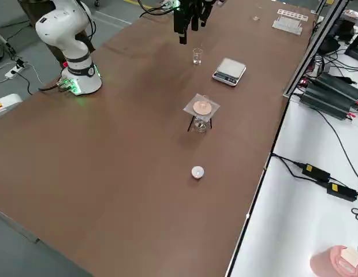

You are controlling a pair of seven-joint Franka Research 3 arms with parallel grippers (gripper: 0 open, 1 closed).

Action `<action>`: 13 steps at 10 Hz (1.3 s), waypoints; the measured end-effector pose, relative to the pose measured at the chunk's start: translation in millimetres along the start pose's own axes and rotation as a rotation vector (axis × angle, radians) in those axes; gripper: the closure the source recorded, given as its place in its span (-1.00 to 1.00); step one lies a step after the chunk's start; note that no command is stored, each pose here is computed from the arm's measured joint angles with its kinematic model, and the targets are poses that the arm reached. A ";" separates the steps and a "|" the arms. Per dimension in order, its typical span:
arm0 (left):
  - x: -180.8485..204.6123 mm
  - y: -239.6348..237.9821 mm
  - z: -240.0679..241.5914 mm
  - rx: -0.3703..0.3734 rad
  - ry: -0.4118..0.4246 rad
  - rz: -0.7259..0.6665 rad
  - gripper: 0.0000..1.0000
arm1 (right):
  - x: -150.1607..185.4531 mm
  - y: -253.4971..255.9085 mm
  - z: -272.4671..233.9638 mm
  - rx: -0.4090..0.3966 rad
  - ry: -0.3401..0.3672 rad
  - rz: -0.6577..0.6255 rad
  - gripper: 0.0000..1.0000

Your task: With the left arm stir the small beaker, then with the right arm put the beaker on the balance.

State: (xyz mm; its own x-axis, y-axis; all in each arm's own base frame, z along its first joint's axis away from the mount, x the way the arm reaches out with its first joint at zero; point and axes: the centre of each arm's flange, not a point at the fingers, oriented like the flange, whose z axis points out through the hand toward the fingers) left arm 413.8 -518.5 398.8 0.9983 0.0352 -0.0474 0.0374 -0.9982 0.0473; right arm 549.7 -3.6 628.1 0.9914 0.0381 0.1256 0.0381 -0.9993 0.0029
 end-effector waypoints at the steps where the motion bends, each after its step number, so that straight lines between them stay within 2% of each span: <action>1: 3.1 -3.8 -4.4 -0.001 -0.002 -0.010 0.85 | -0.2 -0.1 0.2 0.000 -0.002 0.000 -1.00; 4: 36.5 -47.6 -26.4 0.040 -0.024 -0.042 0.85 | -0.5 -2.6 0.2 0.001 -0.006 -0.003 -1.00; 8: 102.8 -150.9 -65.4 0.051 -0.049 -0.054 0.85 | -0.9 -47.2 -19.0 0.024 -0.007 0.008 -1.00; 11: 136.3 -235.3 -64.2 0.060 -0.072 -0.022 0.85 | 2.7 -71.8 -19.4 0.149 -0.018 0.007 -1.00; 13: 162.6 -309.9 -73.9 0.038 -0.073 -0.037 0.85 | 11.2 -81.5 -9.8 0.222 0.019 -0.065 -1.00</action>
State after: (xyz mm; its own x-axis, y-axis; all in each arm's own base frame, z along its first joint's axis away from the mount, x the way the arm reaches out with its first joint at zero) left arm 567.9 -199.9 450.2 0.9902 0.0694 -0.1211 0.0707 -0.9975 0.0063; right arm 556.5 78.3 639.0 0.9835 0.1001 0.1505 0.1303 -0.9697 -0.2067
